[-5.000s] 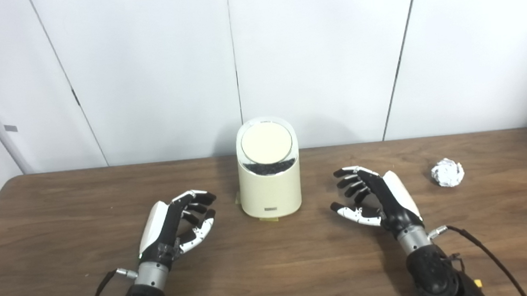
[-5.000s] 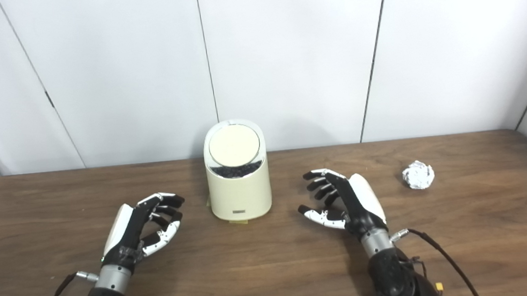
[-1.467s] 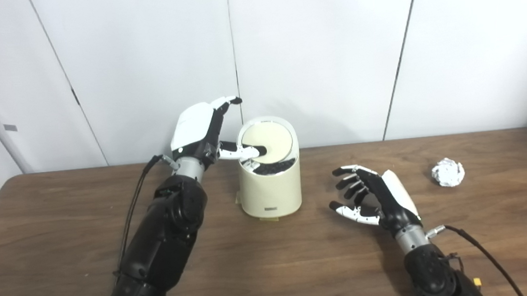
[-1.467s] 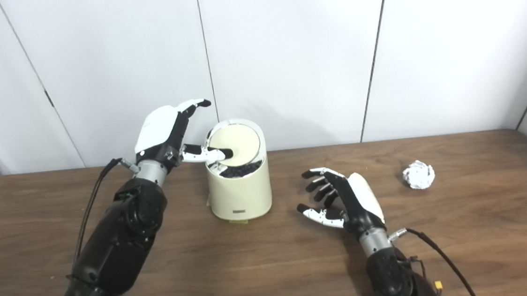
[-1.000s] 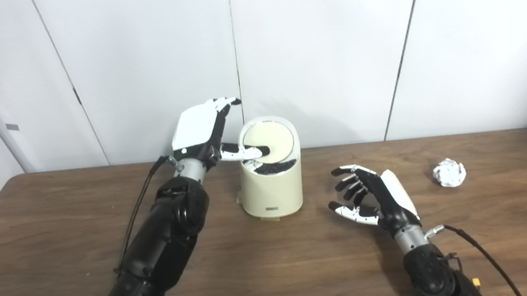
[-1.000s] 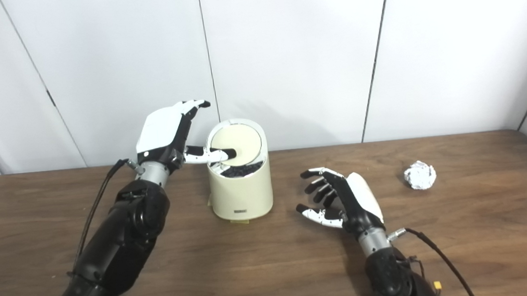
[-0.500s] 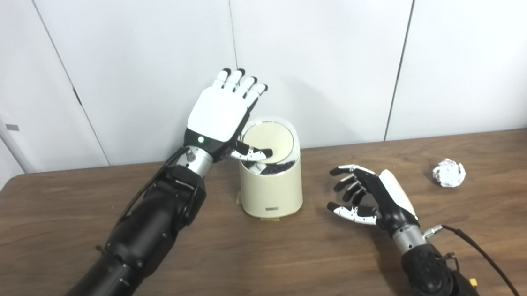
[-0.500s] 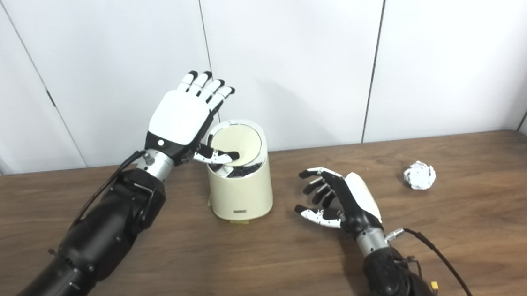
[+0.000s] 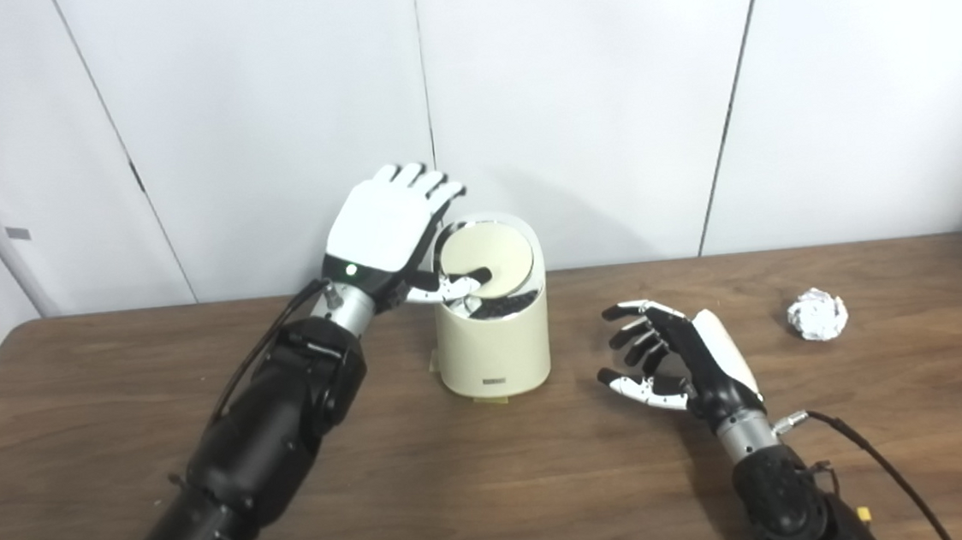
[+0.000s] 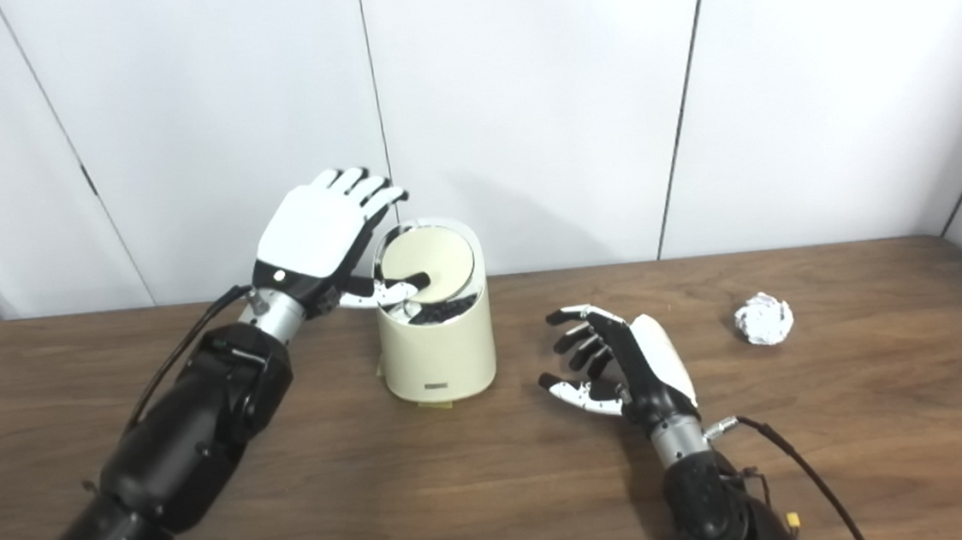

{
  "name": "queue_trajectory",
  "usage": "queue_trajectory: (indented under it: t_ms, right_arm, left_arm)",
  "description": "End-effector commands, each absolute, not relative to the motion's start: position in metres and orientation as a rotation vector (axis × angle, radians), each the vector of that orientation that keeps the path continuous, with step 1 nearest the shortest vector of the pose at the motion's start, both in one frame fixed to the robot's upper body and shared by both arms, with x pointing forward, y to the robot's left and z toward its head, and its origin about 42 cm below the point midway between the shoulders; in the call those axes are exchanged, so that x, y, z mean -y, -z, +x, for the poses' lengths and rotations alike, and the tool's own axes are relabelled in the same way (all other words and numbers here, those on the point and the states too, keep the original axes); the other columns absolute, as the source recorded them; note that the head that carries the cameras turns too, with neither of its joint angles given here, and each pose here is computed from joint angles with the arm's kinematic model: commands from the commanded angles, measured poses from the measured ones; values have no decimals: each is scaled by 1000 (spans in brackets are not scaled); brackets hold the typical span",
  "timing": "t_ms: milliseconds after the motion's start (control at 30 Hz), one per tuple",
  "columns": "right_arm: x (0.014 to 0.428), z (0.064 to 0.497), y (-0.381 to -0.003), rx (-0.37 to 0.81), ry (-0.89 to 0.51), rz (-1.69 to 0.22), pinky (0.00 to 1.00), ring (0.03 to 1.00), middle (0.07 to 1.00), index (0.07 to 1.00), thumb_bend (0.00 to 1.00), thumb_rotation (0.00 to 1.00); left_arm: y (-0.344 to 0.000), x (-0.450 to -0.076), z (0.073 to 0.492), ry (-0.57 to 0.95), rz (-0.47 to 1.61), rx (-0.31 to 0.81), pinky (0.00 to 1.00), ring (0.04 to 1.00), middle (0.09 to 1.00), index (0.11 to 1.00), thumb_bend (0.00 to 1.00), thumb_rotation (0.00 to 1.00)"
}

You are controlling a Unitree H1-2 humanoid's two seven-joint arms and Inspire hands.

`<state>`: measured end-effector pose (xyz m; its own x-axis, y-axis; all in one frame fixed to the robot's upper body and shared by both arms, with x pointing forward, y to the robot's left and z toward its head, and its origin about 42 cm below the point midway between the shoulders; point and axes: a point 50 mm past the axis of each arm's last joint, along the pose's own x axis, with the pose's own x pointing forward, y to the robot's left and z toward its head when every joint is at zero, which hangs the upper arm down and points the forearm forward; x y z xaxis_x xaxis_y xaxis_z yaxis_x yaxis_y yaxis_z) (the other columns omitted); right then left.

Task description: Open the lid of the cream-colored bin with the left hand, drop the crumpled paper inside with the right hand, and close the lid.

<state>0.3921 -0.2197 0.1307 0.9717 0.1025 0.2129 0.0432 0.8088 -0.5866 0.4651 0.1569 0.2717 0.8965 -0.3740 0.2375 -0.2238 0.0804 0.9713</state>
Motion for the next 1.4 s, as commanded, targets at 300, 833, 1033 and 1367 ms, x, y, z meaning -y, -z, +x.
queue_trajectory:
  t_ms: [300,833,1033,1367]
  right_arm:
    - [218,404,-154,323,-20,-625,416,529,608,699,344,159]
    - [220,403,-160,311,-26,-623,450,565,634,692,354,153]
    - [224,405,-198,324,-18,-661,532,657,746,743,480,154]
    - [257,414,-292,341,-3,-1072,673,843,897,874,928,359]
  left_arm:
    - [-377,-163,464,-99,995,472,1000,1000,1000,999,700,1000]
    - [-313,-214,428,12,533,530,809,873,877,879,360,963]
    - [-255,-244,401,3,502,515,708,777,786,789,252,698]
    - [-199,-266,368,-9,490,417,654,749,765,760,235,550]
